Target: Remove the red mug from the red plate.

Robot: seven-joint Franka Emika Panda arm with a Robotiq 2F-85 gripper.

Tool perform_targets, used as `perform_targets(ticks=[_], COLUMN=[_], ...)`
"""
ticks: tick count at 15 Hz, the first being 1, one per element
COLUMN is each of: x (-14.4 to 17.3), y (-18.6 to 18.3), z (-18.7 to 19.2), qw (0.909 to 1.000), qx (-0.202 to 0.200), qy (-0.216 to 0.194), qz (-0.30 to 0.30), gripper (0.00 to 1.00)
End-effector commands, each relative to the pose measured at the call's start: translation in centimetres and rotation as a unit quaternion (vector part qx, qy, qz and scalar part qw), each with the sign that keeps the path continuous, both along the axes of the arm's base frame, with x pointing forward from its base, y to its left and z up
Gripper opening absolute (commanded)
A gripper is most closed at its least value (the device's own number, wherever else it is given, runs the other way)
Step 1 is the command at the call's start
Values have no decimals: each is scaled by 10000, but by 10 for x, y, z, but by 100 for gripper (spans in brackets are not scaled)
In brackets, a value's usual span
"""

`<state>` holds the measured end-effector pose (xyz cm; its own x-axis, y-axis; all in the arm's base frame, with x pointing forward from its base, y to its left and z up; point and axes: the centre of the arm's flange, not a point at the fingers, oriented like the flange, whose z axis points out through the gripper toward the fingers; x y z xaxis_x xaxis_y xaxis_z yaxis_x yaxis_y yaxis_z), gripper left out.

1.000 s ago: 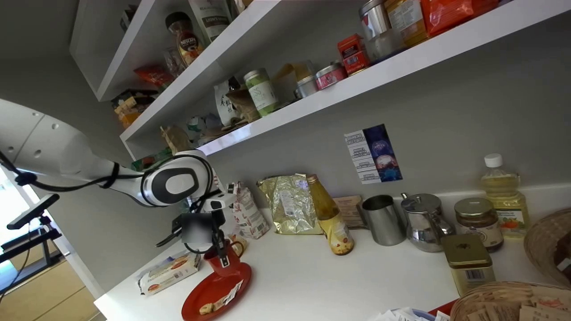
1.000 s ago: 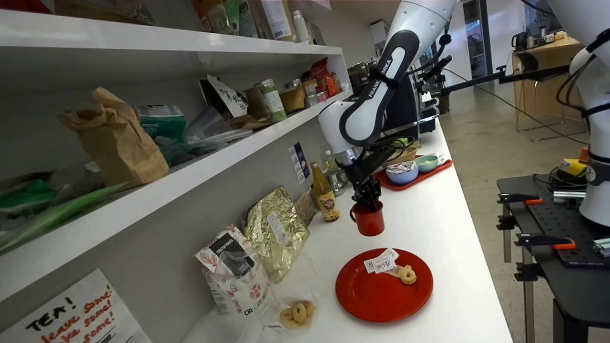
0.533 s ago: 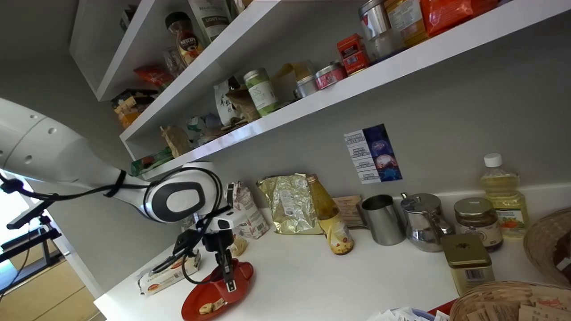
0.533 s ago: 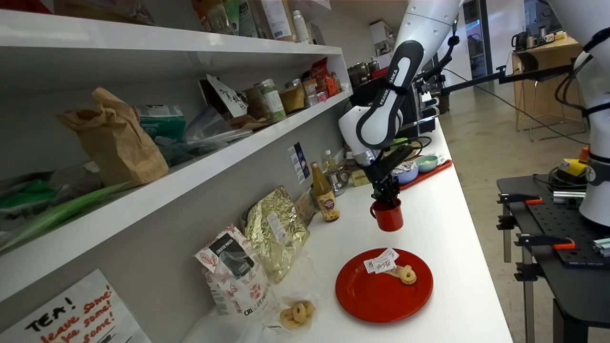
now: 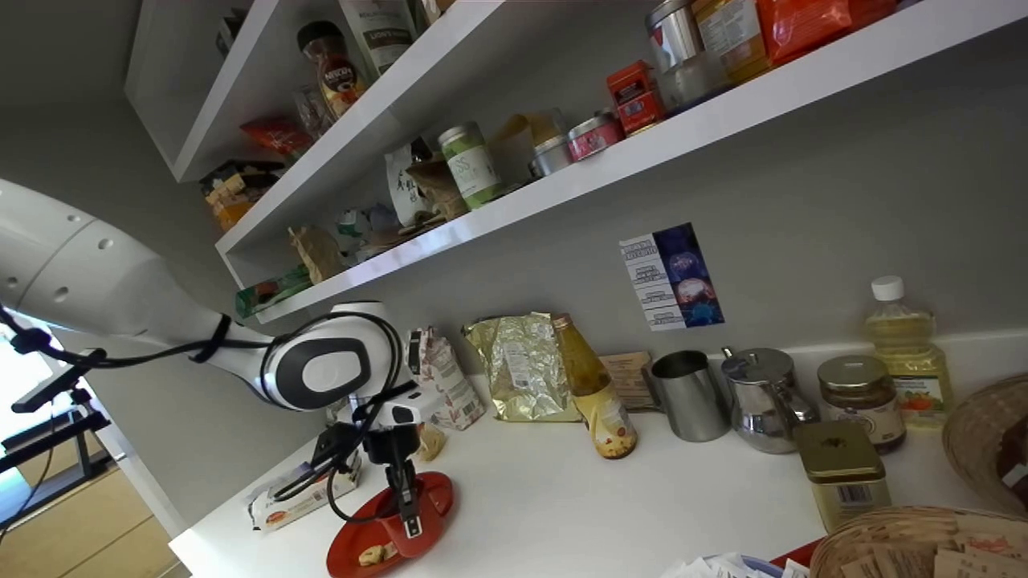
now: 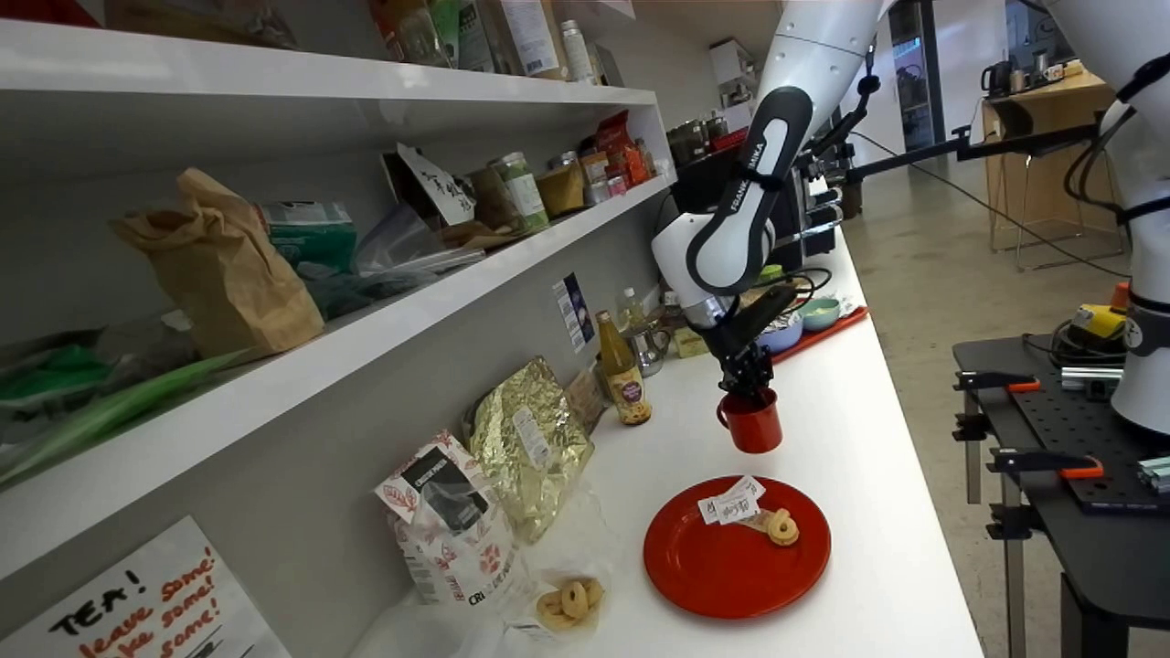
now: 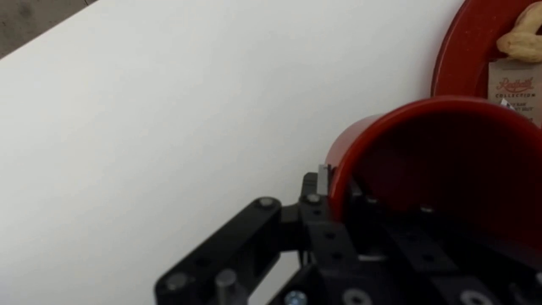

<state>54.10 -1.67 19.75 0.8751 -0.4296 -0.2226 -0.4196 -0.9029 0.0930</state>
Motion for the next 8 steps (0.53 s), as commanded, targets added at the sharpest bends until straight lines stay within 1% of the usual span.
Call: perform_targets(ticks=[1,8], x=[-1,-6], y=[5,3], z=[-12,-32], qw=[9999,9995], qx=[18,47], qy=[101,299], qz=[76,60], gripper=[2,2])
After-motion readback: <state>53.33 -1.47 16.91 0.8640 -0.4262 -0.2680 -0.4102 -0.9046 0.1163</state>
